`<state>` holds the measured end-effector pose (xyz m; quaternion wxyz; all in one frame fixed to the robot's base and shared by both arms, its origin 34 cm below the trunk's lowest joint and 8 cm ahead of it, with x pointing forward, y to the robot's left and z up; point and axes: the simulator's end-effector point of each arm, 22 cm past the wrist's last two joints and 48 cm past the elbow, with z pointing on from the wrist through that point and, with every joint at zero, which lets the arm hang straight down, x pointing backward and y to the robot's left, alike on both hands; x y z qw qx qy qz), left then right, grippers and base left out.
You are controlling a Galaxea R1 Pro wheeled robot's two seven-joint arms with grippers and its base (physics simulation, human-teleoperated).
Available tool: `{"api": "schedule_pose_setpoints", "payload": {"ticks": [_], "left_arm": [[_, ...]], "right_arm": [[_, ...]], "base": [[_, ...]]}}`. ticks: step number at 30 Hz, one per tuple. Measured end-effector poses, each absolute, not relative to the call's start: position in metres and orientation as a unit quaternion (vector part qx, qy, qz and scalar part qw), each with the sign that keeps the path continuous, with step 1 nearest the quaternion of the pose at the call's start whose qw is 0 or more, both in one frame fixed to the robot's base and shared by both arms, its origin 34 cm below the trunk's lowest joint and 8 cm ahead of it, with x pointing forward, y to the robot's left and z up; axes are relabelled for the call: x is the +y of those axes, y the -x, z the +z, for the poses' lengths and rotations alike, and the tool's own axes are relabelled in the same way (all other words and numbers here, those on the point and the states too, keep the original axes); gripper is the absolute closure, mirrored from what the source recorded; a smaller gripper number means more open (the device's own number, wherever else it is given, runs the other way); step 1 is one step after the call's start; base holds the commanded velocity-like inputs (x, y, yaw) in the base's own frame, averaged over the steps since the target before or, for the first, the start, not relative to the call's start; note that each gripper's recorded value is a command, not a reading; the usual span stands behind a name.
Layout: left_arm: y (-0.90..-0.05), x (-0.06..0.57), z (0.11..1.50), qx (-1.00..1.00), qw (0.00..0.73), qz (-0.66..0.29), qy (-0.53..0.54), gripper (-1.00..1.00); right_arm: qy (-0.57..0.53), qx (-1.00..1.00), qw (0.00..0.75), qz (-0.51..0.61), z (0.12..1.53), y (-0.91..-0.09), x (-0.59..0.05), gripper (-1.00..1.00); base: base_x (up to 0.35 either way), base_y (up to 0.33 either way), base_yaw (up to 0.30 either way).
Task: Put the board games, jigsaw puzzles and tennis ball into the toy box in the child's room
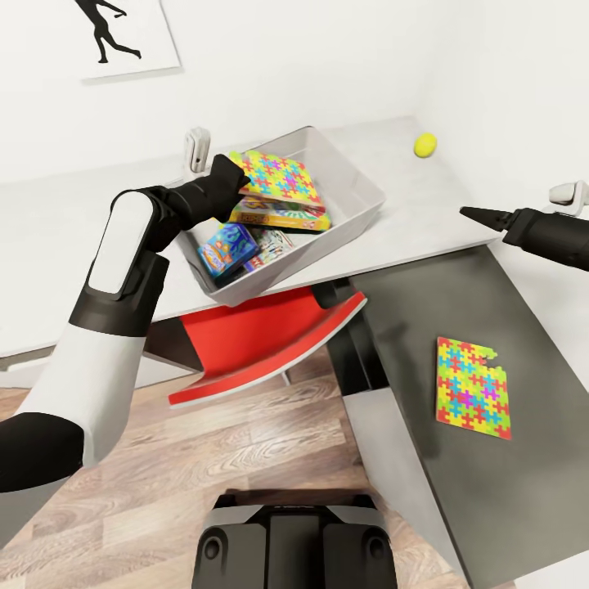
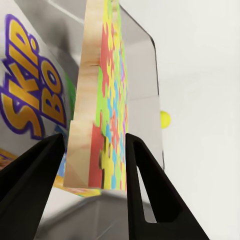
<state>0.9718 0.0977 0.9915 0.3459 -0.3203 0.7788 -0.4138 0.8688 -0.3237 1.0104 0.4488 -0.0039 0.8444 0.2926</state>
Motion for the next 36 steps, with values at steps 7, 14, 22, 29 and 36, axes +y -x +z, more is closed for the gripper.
{"api": "schedule_pose_setpoints", "payload": {"ticks": [7,14,22,29,36], "left_arm": [[-0.972,0.097,0.992,0.778,0.346,-0.414,0.32,1.0],[-0.971,0.095,0.992,0.779,0.345,-0.415,0.32,1.0],[-0.971,0.091,0.988,0.78,0.341,-0.416,0.32,1.0],[-0.978,0.085,0.984,0.781,0.334,-0.419,0.321,1.0],[-0.983,0.082,0.981,0.78,0.332,-0.423,0.32,1.0]], "right_arm": [[0.004,0.844,0.449,0.293,1.01,-0.869,-0.324,-1.0],[0.004,0.844,0.449,0.293,1.011,-0.869,-0.324,-1.0],[0.004,0.844,0.449,0.293,1.01,-0.869,-0.324,-1.0],[0.004,0.844,0.449,0.293,1.01,-0.869,-0.324,-1.0],[0.004,0.844,0.449,0.293,1.01,-0.869,-0.324,-1.0]], "base": [[0.0,0.046,0.0],[0.0,0.012,0.0],[0.0,0.003,0.0],[0.0,0.0,0.0],[0.0,0.0,0.0]]}}
